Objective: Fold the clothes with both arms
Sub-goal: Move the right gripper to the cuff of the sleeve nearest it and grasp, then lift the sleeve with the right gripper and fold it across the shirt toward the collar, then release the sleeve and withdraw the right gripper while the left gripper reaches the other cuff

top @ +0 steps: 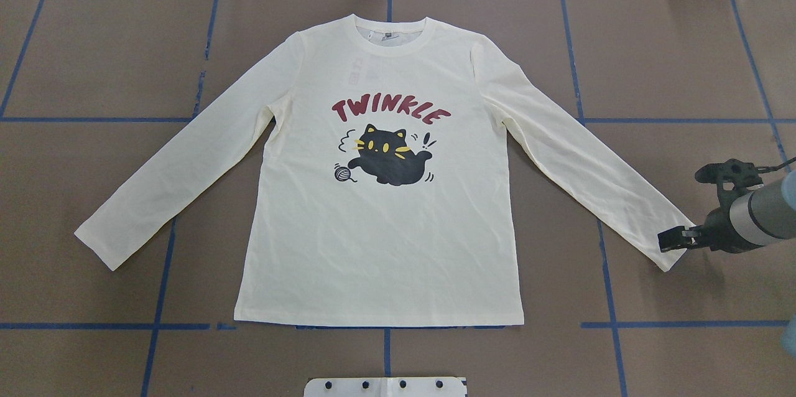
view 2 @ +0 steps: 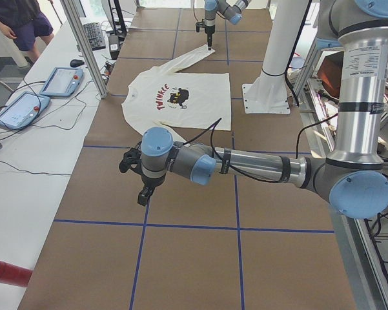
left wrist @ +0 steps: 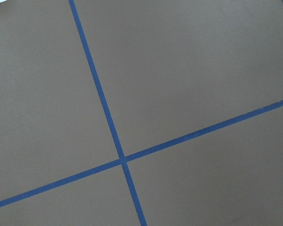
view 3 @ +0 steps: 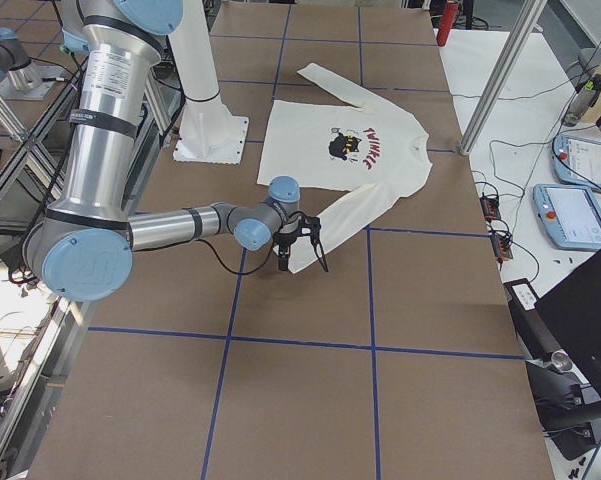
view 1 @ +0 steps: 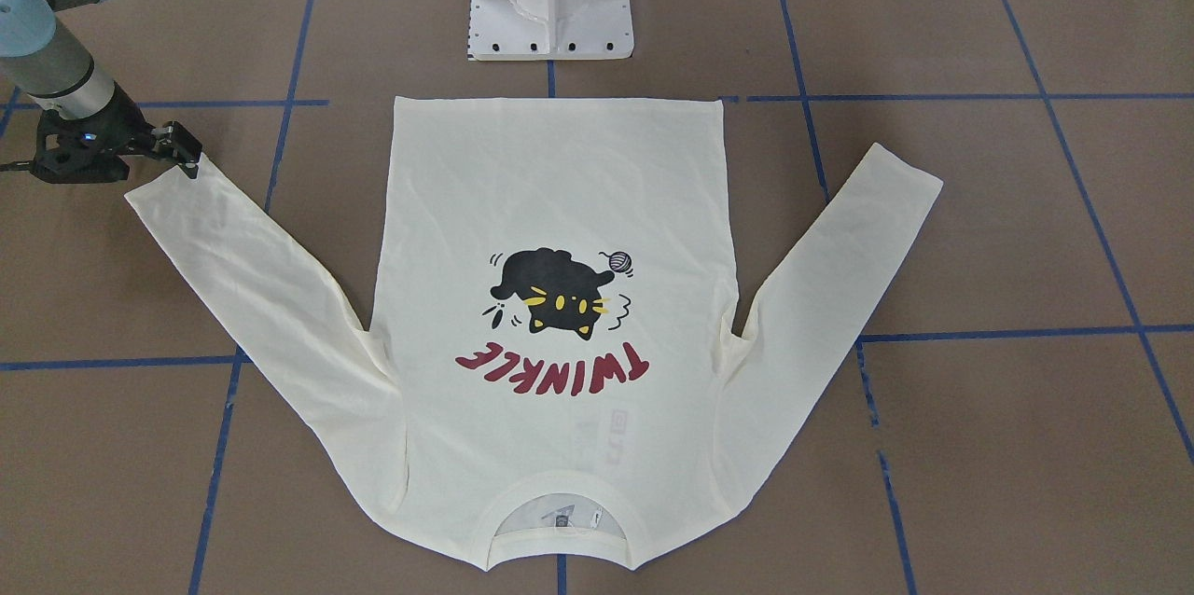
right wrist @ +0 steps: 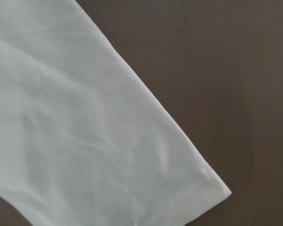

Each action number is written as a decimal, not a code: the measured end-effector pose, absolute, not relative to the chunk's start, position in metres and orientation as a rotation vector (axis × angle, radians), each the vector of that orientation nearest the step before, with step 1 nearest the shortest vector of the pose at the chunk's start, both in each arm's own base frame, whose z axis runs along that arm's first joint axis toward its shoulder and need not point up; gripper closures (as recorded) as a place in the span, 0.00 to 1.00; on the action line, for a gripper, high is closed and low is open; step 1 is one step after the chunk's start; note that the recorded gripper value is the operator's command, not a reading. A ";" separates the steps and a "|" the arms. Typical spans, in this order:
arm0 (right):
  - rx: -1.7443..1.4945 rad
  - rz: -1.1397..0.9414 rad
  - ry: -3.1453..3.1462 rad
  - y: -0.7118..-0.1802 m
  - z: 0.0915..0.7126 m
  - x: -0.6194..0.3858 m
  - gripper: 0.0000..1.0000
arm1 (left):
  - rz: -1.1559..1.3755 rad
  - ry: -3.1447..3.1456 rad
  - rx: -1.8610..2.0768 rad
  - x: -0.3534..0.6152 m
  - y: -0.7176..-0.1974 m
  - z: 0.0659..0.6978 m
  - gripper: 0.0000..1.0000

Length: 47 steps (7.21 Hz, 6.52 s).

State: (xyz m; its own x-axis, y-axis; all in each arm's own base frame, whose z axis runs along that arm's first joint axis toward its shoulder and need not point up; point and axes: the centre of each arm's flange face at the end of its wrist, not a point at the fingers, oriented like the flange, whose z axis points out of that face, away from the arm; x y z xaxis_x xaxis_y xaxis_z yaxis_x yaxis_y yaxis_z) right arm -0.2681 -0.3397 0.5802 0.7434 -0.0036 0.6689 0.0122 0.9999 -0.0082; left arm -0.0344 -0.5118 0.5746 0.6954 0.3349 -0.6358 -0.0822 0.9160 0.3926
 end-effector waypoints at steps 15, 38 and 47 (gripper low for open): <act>0.066 -0.025 -0.882 -0.368 0.499 -0.279 1.00 | 0.242 0.767 0.362 -0.034 -0.514 0.577 0.00; 0.431 0.118 -1.157 -0.577 0.071 -0.664 0.00 | 0.096 0.793 0.371 -0.024 -0.553 0.630 0.00; 0.119 -0.005 -0.789 -0.625 0.251 -0.411 0.00 | -0.428 0.922 0.225 0.193 -0.421 0.517 0.01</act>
State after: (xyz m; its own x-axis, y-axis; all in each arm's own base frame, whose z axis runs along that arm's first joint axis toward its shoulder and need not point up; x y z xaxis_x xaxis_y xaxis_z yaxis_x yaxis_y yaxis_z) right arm -0.4109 -0.6251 0.2509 0.7047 -0.0485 0.7078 -0.0403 0.9933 0.1082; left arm 0.1930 -0.4206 0.5174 0.5283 -0.2601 -0.8082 0.4494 0.8933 0.0063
